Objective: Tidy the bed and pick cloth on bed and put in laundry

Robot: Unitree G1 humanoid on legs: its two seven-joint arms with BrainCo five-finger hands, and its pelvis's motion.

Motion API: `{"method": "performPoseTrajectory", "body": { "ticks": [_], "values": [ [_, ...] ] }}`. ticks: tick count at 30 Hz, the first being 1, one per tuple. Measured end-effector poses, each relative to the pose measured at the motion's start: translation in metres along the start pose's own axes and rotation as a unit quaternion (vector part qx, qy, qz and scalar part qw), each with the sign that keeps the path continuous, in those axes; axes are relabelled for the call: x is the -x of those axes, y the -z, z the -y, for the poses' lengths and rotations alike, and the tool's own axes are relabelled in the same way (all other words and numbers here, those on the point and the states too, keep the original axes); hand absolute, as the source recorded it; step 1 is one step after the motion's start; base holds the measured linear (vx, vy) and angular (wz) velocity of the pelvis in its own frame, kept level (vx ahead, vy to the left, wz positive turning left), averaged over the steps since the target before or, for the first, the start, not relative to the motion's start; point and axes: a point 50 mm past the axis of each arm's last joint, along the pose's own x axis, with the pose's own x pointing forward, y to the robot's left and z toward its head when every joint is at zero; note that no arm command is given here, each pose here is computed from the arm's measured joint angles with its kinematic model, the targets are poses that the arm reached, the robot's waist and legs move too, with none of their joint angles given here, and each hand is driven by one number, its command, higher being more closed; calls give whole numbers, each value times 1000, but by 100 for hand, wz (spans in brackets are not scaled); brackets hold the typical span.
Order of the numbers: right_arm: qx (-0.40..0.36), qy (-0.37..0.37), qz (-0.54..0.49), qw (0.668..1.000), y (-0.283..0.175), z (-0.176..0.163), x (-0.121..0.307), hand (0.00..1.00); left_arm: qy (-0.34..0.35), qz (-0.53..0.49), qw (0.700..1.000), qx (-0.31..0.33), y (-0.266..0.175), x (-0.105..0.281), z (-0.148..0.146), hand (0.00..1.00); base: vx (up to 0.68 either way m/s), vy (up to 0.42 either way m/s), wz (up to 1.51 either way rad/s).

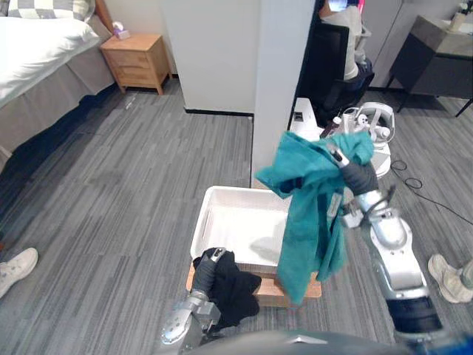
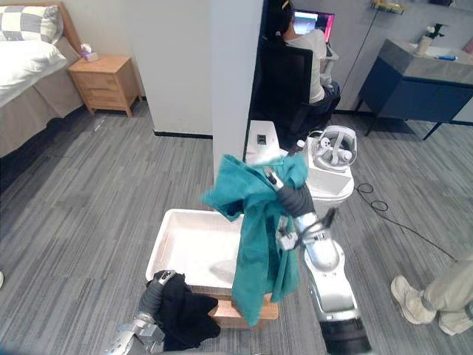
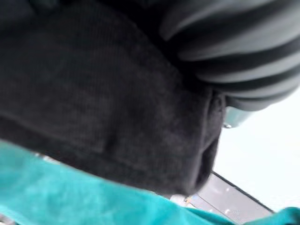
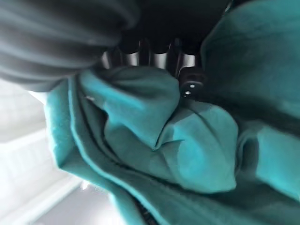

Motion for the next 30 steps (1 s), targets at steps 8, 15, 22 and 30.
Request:
{"method": "performPoseTrajectory", "body": {
  "ticks": [8,15,22,30],
  "values": [
    [-22,-27,-33,999,9,-8,-37,100,4,0,1000,0,-1,-2,1,100,-30,32,16],
    [-39,-40,-50,997,16,-28,-57,100,2,-9,1000,3,1,-1,0,100,-109,-13,14],
    [-29,-42,-131,990,48,-49,-54,100,16,18,1000,-1,-17,-6,6,100,-92,-38,20],
    [27,13,-189,982,70,-58,-78,100,44,144,987,-56,-91,-43,6,100,-149,-27,14]
  ]
}}
